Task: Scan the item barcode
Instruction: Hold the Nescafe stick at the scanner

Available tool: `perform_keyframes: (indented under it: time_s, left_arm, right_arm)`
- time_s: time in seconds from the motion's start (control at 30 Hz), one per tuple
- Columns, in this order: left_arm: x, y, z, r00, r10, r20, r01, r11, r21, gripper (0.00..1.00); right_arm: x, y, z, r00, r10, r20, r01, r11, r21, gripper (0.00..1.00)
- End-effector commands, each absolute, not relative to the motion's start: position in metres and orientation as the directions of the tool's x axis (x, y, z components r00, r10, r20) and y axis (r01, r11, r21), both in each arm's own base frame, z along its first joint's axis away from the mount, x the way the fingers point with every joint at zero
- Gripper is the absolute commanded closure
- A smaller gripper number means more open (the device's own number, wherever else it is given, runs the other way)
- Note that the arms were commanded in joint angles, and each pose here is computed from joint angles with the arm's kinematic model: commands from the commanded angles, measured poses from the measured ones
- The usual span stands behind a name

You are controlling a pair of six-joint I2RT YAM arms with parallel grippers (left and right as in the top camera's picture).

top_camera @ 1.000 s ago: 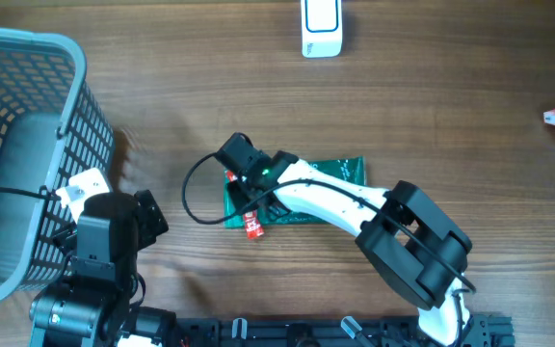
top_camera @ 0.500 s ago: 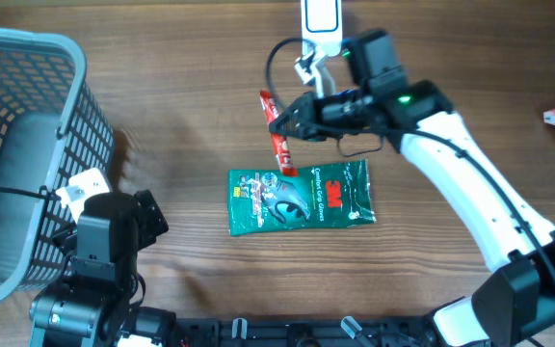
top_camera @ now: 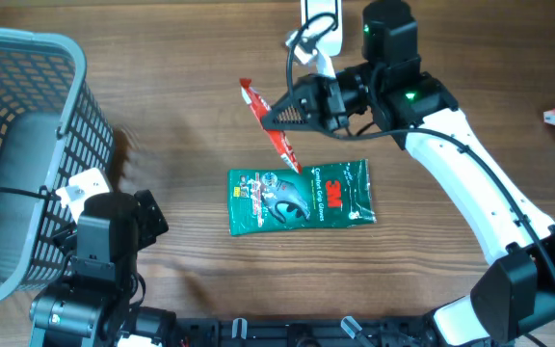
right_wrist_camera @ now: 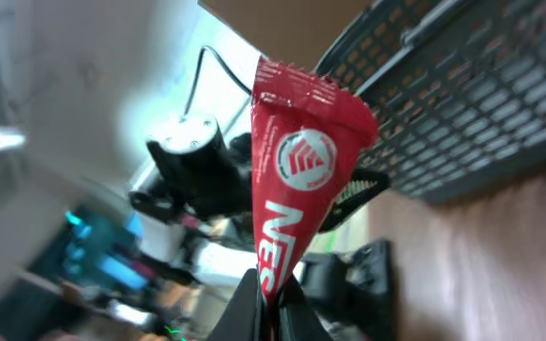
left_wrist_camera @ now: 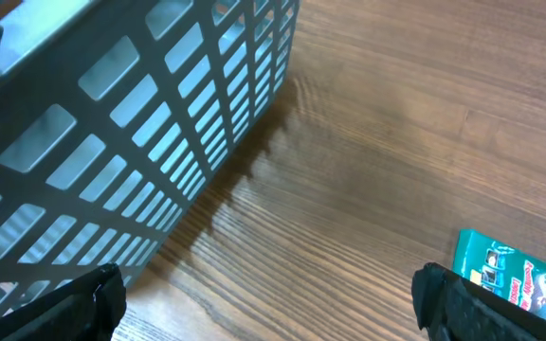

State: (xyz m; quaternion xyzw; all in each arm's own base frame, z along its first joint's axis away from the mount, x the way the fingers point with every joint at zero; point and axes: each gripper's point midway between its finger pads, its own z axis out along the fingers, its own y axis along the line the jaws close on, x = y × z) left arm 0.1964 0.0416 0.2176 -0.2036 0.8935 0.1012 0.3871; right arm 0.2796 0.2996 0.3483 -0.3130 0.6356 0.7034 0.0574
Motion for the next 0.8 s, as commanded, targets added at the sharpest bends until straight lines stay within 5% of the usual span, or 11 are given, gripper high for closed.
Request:
perform_keyframes:
  time_s: [0.0,0.07,0.3,0.37,0.43,0.53,0.63,0.77]
  left_arm:
    - [0.197,0.045,0.223,-0.608,-0.277,-0.744,-0.446,0.895,0.032,0.0]
    - [0.197,0.045,0.223,-0.608,-0.277,-0.744,-0.446,0.895,0.032,0.0]
    - [0.197,0.045,0.223,-0.608,-0.277,-0.744,-0.446,0.895,0.032,0.0]
    - [0.197,0.045,0.223,-0.608,-0.277,-0.744,-0.446,0.895,0.032,0.0]
    - [0.197,0.045,0.223,-0.608,-0.277,-0.744,-0.446,0.895,0.032,0.0]
    - [0.197,0.045,0.223,-0.608,-0.277,-0.744,-0.446,0.895,0.032,0.0]
    - [0.197,0.045,0.223,-0.608,-0.277,-0.744,-0.446,0.895,0.032,0.0]
    - [0.197,0.045,0.223,-0.608,-0.277,-0.744,-0.446,0.895,0.032,0.0]
  right_arm:
    - [0.278,0.299,0.352,-0.917,-0.392,0.072,0.068,0.024,0.997,0.96]
    - [0.278,0.299,0.352,-0.908,-0.388,0.156,0.146,0.057,0.988,0.96]
    - [0.281,0.3,0.351,-0.917,-0.369,0.152,0.141,0.058,0.988,0.96]
    - [0.301,0.307,0.345,-0.956,-0.264,-0.129,-0.134,0.0,0.991,0.95]
    - [0.309,0.311,0.335,-0.878,-0.21,-0.43,-0.435,-0.027,0.9,0.95]
    - [0.339,0.31,0.292,-0.895,-0.096,-0.436,-0.446,0.223,0.867,0.96]
    - [0.374,0.272,0.22,-0.948,0.122,-0.295,-0.158,0.624,0.765,0.95]
    - [0.383,0.235,0.182,-0.935,0.213,-0.285,-0.005,0.792,0.61,0.95]
